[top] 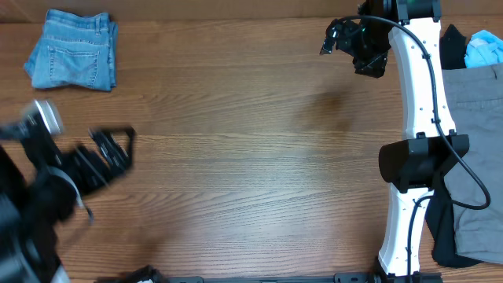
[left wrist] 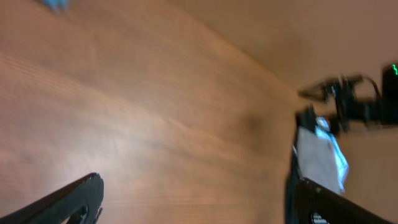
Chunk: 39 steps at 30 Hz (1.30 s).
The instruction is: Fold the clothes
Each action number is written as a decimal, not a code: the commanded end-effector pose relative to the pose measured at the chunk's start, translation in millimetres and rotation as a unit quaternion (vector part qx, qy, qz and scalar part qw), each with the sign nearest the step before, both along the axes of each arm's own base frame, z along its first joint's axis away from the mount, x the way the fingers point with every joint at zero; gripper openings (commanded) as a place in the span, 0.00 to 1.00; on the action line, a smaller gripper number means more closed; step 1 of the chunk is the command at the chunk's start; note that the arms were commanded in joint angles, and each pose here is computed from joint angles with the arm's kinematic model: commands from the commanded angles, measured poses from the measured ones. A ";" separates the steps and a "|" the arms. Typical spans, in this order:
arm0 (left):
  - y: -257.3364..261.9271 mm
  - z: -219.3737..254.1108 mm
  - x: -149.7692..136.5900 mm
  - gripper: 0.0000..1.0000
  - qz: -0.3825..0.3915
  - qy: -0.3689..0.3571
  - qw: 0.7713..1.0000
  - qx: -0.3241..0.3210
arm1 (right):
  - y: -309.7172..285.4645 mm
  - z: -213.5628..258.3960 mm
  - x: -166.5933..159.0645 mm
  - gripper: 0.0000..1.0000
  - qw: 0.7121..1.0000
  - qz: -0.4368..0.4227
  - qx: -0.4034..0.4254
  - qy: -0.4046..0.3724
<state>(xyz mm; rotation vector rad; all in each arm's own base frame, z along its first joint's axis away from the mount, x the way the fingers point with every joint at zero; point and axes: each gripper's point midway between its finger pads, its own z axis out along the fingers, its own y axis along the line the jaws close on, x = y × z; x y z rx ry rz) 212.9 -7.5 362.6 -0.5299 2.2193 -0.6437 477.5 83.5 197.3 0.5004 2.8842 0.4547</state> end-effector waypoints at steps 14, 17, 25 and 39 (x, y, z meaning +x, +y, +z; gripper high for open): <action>-22.5 -20.0 -42.6 1.00 0.006 0.054 0.998 -0.036 | -1.2 24.9 -0.4 1.00 0.999 0.001 0.000 -0.034; -24.1 -23.0 -43.0 1.00 0.001 0.053 0.998 -0.034 | -1.2 24.9 -0.4 1.00 0.999 0.001 0.000 -0.034; -39.4 -22.2 -23.7 1.00 -0.033 -0.091 0.995 0.018 | -1.2 24.9 -0.4 1.00 0.999 0.001 0.000 -0.034; -30.9 -90.9 29.4 1.00 -0.014 -0.387 0.912 0.137 | -1.2 24.9 -0.4 1.00 0.999 0.001 0.000 -0.034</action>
